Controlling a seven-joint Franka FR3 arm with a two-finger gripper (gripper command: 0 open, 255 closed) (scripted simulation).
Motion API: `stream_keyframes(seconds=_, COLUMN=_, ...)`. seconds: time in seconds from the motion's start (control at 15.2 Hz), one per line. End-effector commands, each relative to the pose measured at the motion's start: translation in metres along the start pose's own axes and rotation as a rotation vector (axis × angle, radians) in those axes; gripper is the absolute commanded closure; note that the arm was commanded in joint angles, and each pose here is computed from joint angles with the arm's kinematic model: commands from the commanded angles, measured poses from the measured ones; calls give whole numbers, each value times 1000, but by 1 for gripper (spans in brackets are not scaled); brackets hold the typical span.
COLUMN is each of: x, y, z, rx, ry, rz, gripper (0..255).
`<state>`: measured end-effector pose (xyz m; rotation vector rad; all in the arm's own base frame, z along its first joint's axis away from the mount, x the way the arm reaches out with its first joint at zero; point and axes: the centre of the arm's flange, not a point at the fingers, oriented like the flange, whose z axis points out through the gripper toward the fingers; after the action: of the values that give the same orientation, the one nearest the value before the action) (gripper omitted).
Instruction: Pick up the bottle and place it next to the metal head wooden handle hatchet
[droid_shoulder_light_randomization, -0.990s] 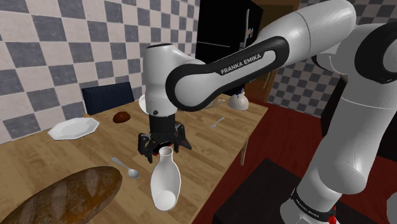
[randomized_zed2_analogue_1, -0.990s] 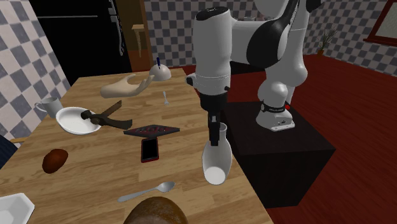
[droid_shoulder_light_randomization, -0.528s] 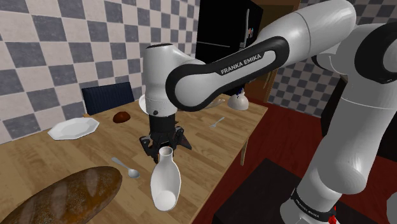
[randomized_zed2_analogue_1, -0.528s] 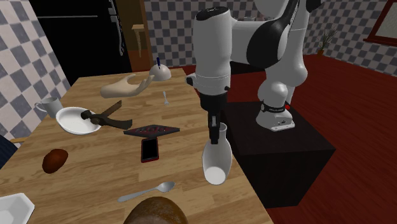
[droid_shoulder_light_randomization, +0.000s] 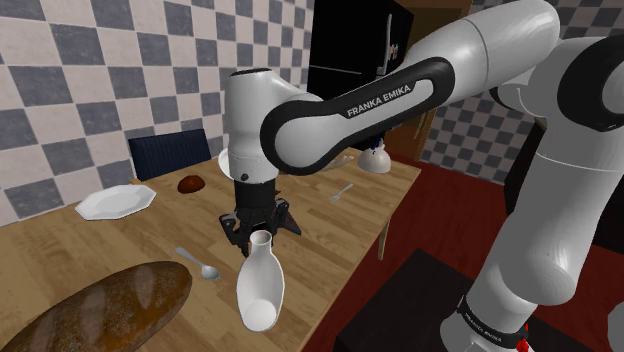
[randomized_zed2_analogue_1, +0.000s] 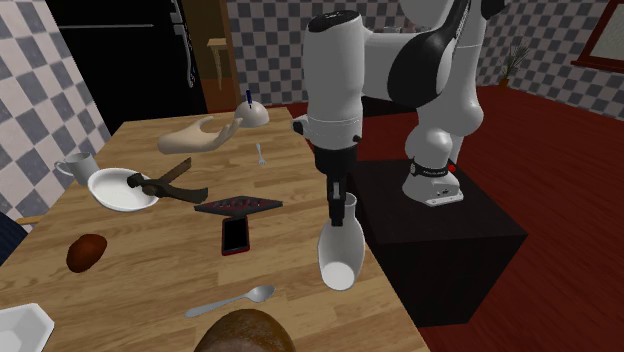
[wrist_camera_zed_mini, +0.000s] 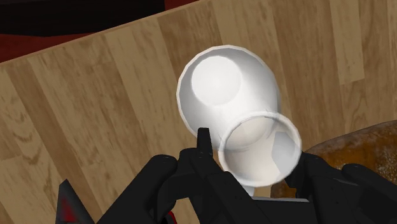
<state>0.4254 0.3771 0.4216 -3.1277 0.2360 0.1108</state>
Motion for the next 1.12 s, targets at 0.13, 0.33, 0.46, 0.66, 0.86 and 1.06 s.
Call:
stream_keyframes(seconds=0.13, x=-1, y=0, z=-15, rx=0, ry=-1, rz=0, gripper=255)
stream_keyframes(seconds=0.33, x=-2, y=0, z=-31, rx=0, ry=-1, rz=0, gripper=255)
stream_keyframes(seconds=0.46, x=-3, y=0, z=-42, rx=0, ry=-1, rz=0, gripper=255)
stream_keyframes(seconds=0.66, x=-4, y=0, z=-58, rx=0, ry=-1, rz=0, gripper=255)
stream_keyframes(seconds=0.86, x=-5, y=0, z=-73, rx=0, ry=-1, rz=0, gripper=255)
stream_keyframes(seconds=1.06, x=-6, y=0, z=-89, rx=0, ry=-1, rz=0, gripper=255)
